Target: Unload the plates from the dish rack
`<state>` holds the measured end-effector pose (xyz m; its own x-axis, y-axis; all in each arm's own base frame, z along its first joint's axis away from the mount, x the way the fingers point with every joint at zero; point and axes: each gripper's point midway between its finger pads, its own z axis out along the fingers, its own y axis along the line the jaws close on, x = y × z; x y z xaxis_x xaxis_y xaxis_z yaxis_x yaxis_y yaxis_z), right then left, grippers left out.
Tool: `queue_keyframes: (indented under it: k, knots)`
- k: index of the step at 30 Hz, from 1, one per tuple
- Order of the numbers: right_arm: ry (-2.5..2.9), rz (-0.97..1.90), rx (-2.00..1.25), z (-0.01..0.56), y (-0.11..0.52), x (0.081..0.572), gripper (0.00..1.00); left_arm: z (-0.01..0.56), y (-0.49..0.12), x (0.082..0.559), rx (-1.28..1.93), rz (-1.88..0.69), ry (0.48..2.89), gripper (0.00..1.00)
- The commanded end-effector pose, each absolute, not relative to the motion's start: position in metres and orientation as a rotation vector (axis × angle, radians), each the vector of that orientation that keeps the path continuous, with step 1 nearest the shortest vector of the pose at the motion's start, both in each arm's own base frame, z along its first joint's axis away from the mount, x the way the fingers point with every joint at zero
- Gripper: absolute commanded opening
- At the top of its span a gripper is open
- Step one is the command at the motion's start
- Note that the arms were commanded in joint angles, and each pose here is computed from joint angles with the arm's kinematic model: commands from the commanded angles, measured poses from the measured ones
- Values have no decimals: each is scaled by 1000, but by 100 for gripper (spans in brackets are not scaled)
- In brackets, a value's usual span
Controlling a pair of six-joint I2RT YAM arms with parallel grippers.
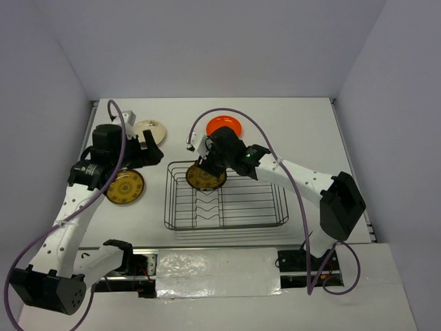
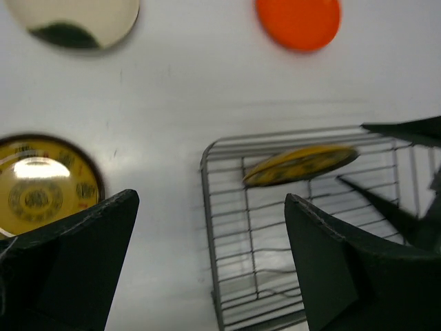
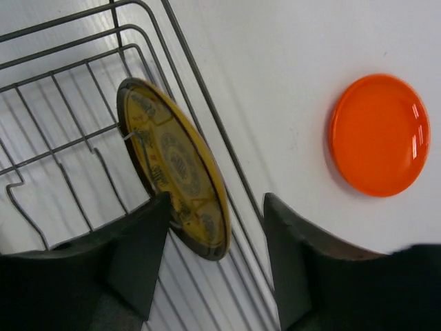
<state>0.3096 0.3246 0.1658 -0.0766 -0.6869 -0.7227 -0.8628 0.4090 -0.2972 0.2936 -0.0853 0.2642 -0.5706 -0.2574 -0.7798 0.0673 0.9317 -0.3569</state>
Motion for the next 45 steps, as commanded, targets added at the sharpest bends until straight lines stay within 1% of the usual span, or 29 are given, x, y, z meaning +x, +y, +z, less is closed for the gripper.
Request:
queue_keyframes:
  k: [1, 2, 3, 4, 6, 8, 11, 12, 15, 17, 18, 22, 27, 30, 32, 34, 35, 36, 37, 38, 40, 42, 43, 45]
  knots:
    - [1734, 274, -1406, 182, 341, 318, 63, 255, -78, 283, -44, -371, 2135, 99]
    - [1740, 265, -1439, 173, 343, 320, 53, 248, -77, 282, -42, -363, 2146, 100]
    - [1747, 251, -1452, 170, 342, 320, 48, 244, -77, 282, -36, -359, 2149, 100]
    - [1742, 242, -1456, 171, 343, 323, 47, 242, -77, 281, -35, -360, 2151, 100]
    - [1742, 208, -1477, 167, 341, 327, 39, 233, -79, 281, -29, -365, 2167, 99]
    - [1735, 175, -1485, 166, 338, 329, 37, 226, -79, 281, -28, -366, 2181, 100]
    - [1737, 160, -1507, 160, 333, 327, 37, 222, -80, 281, -21, -370, 2190, 99]
    - [1731, 162, -1514, 159, 333, 326, 35, 222, -80, 280, -15, -371, 2189, 99]
    - [1711, 154, -1524, 158, 332, 325, 22, 225, -81, 280, -14, -376, 2178, 100]
    - [1693, 137, -1518, 163, 329, 327, 7, 224, -81, 280, -12, -377, 2178, 99]
    - [1683, 129, -1512, 167, 328, 327, 5, 225, -81, 280, -12, -377, 2178, 100]
    - [1629, 46, -1463, 190, 318, 333, 0, 224, -82, 280, -15, -383, 2182, 99]
    - [1531, -56, -1386, 231, 301, 339, 0, 232, -87, 281, -8, -421, 2159, 100]
    - [1488, -124, -1279, 271, 286, 343, 0, 251, -99, 280, 35, -499, 2106, 99]
    - [1477, -121, -1145, 311, 278, 344, 0, 280, -117, 275, 117, -619, 2007, 100]
    - [1491, -53, -1054, 346, 275, 338, 0, 309, -131, 265, 177, -725, 1898, 99]
    - [1536, 48, -983, 353, 280, 331, 0, 332, -145, 260, 256, -811, 1799, 100]
    - [1599, 98, -972, 350, 278, 324, 0, 340, -151, 256, 271, -864, 1758, 99]
    - [1615, 167, -922, 366, 282, 321, 0, 361, -156, 252, 306, -893, 1668, 100]
    - [1667, 347, -901, 366, 296, 306, 0, 366, -161, 247, 315, -937, 1651, 99]
    - [1726, 548, -888, 364, 305, 287, 0, 370, -162, 252, 304, -950, 1641, 99]
    - [1656, 726, -894, 383, 316, 266, 0, 372, -164, 255, 300, -964, 1656, 100]
    - [1669, 786, -877, 379, 317, 259, 0, 368, -164, 261, 287, -963, 1681, 100]
    - [1607, 882, -877, 394, 319, 245, 0, 360, -160, 269, 253, -931, 1722, 99]
